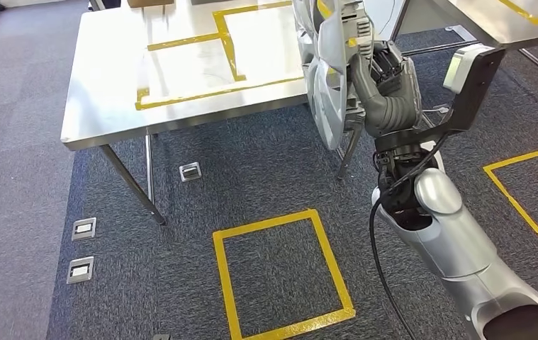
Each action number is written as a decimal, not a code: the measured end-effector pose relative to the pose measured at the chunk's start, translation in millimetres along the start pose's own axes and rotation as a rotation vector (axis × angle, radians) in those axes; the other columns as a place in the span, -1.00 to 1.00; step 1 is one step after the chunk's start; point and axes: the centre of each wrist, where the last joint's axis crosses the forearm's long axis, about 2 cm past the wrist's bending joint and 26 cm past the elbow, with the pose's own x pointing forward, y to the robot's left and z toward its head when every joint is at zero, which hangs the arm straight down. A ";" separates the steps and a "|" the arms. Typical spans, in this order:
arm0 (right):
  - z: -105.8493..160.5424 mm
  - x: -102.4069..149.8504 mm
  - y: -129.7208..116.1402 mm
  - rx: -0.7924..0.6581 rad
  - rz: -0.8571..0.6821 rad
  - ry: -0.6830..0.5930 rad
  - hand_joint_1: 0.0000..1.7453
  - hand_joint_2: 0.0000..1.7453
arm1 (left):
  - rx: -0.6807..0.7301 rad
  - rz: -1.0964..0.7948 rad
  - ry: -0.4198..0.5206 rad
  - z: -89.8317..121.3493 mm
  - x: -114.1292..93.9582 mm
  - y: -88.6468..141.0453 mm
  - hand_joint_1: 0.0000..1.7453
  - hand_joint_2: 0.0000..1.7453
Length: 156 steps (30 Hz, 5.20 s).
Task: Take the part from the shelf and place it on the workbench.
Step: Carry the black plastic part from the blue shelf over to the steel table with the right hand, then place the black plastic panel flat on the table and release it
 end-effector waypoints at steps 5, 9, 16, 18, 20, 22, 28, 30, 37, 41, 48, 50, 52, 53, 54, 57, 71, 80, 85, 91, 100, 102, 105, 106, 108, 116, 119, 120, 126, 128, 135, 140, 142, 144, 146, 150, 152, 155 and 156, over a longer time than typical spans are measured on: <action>0.3 -3.7 0.7 0.000 0.001 0.012 1.00 1.00 | 0.002 -0.001 0.004 0.6 -2.2 0.2 -1.00 1.00; -1.1 -4.1 2.5 0.003 -0.001 0.012 1.00 1.00 | 0.003 -0.001 0.004 0.5 -1.6 0.7 -1.00 1.00; -1.4 -5.4 2.5 0.004 0.000 0.017 1.00 1.00 | 0.001 -0.001 0.007 0.4 -1.4 0.2 -1.00 1.00; 0.2 -7.9 2.1 0.002 0.001 0.026 1.00 1.00 | 0.000 -0.001 0.010 0.7 -2.4 -0.1 -1.00 1.00; 0.9 -9.5 1.6 0.000 0.002 0.031 1.00 1.00 | 0.001 0.000 0.012 1.0 -3.2 -0.1 -1.00 1.00; 0.9 -9.8 1.5 -0.001 0.002 0.033 1.00 1.00 | 0.000 0.000 0.012 1.0 -3.2 -0.3 -1.00 1.00; 0.4 -9.7 1.8 0.003 0.003 0.032 1.00 1.00 | -0.004 0.000 0.012 0.7 -2.4 -0.4 -1.00 1.00; 0.3 -9.9 2.2 0.003 0.002 0.032 1.00 1.00 | -0.003 -0.001 0.011 0.6 -2.0 -0.1 -1.00 1.00; 0.4 -12.2 3.8 0.003 -0.007 0.042 1.00 1.00 | -0.001 -0.001 0.012 0.7 -2.4 0.4 -1.00 1.00; -0.6 -11.5 4.2 0.004 -0.010 0.040 1.00 1.00 | 0.001 -0.002 0.011 0.5 -1.9 0.7 -1.00 1.00; 1.0 -13.5 3.9 0.002 -0.011 0.045 1.00 1.00 | 0.002 -0.002 0.013 0.7 -2.6 0.9 -1.00 1.00; 1.8 -14.9 3.5 0.000 -0.011 0.050 1.00 1.00 | 0.001 -0.002 0.014 0.9 -3.2 0.9 -1.00 1.00; 1.6 -15.0 3.3 0.000 -0.010 0.051 1.00 1.00 | 0.000 -0.001 0.014 0.9 -3.1 0.4 -1.00 1.00; 1.4 -14.8 3.3 0.001 -0.010 0.050 1.00 1.00 | -0.001 -0.001 0.013 0.9 -2.8 0.1 -1.00 1.00; 1.1 -14.5 3.3 0.001 -0.010 0.049 1.00 1.00 | -0.002 -0.001 0.013 0.8 -2.7 -0.3 -1.00 1.00; 0.8 -14.2 3.2 0.001 -0.009 0.048 1.00 1.00 | -0.005 0.000 0.013 0.8 -2.5 -1.2 -1.00 1.00; 3.0 -18.9 3.2 -0.002 -0.009 0.062 1.00 1.00 | 0.001 -0.002 0.014 0.9 -2.9 0.6 -1.00 1.00; 3.3 -20.7 3.7 0.004 -0.009 0.069 1.00 1.00 | -0.001 0.004 0.016 1.1 -3.7 0.2 -1.00 1.00; 1.7 -20.2 4.3 0.008 -0.008 0.067 1.00 1.00 | -0.005 0.007 0.016 1.2 -3.6 -1.6 -1.00 1.00; 0.4 -19.7 4.9 0.006 0.010 0.058 1.00 1.00 | -0.007 0.008 0.011 1.0 -2.8 -2.3 -1.00 1.00; 0.6 -22.6 4.3 -0.023 0.097 0.058 1.00 1.00 | -0.002 0.006 0.013 1.3 -4.0 -1.0 -1.00 1.00; -0.2 -21.7 4.9 -0.026 0.129 0.051 1.00 1.00 | -0.001 0.006 0.013 1.2 -4.0 -0.9 -1.00 1.00; -1.0 -20.3 4.6 -0.035 0.171 0.044 1.00 1.00 | -0.003 0.006 0.011 1.0 -3.2 -0.8 -1.00 1.00; -1.4 -19.7 4.7 -0.037 0.180 0.041 1.00 1.00 | -0.004 0.007 0.011 1.0 -3.0 -0.9 -1.00 1.00; -1.0 -20.3 5.3 -0.036 0.191 0.042 1.00 1.00 | -0.005 0.007 0.012 1.1 -3.7 -1.0 -1.00 1.00; 1.5 -23.3 6.0 -0.031 0.195 0.057 1.00 1.00 | -0.005 0.008 0.015 1.4 -4.5 -1.9 -1.00 1.00; 0.8 -22.4 6.2 -0.030 0.195 0.055 1.00 1.00 | -0.006 0.008 0.014 1.2 -3.6 -2.2 -1.00 1.00; 0.8 -22.3 5.9 -0.032 0.195 0.055 1.00 1.00 | -0.005 0.007 0.013 1.0 -3.1 -2.0 -1.00 1.00; 5.9 -27.0 3.9 -0.046 0.175 0.084 1.00 1.00 | -0.002 0.005 0.014 1.2 -4.0 -1.1 -1.00 1.00; 5.9 -26.5 3.6 -0.049 0.169 0.086 1.00 1.00 | -0.001 0.004 0.013 1.1 -3.6 -0.9 -1.00 1.00; 3.8 -22.3 3.5 -0.062 0.147 0.088 1.00 1.00 | -0.003 0.003 0.012 0.8 -2.7 -0.5 -1.00 1.00; 6.0 -23.4 3.0 -0.067 0.138 0.097 1.00 1.00 | -0.005 0.003 0.013 1.1 -3.5 -0.8 -1.00 1.00; 7.1 -24.3 2.8 -0.069 0.136 0.102 1.00 1.00 | -0.005 0.004 0.014 1.2 -3.8 -0.8 -1.00 1.00; 6.7 -23.7 2.8 -0.069 0.135 0.100 1.00 1.00 | -0.005 0.004 0.014 1.2 -3.7 -0.9 -1.00 1.00; 6.3 -22.8 2.7 -0.069 0.134 0.097 1.00 1.00 | -0.005 0.004 0.013 1.1 -3.4 -1.0 -1.00 1.00; 6.2 -21.8 2.9 -0.069 0.132 0.093 1.00 1.00 | -0.006 0.004 0.012 0.9 -2.9 -1.5 -1.00 1.00; 6.3 -21.5 2.5 -0.071 0.131 0.093 1.00 1.00 | -0.006 0.003 0.011 0.8 -2.6 -1.3 -1.00 1.00; 7.9 -23.1 2.3 -0.073 0.125 0.100 1.00 1.00 | -0.006 0.004 0.014 1.2 -3.7 -1.2 -1.00 1.00; 8.4 -23.5 2.3 -0.073 0.123 0.102 1.00 1.00 | -0.006 0.003 0.014 1.2 -4.0 -1.1 -1.00 1.00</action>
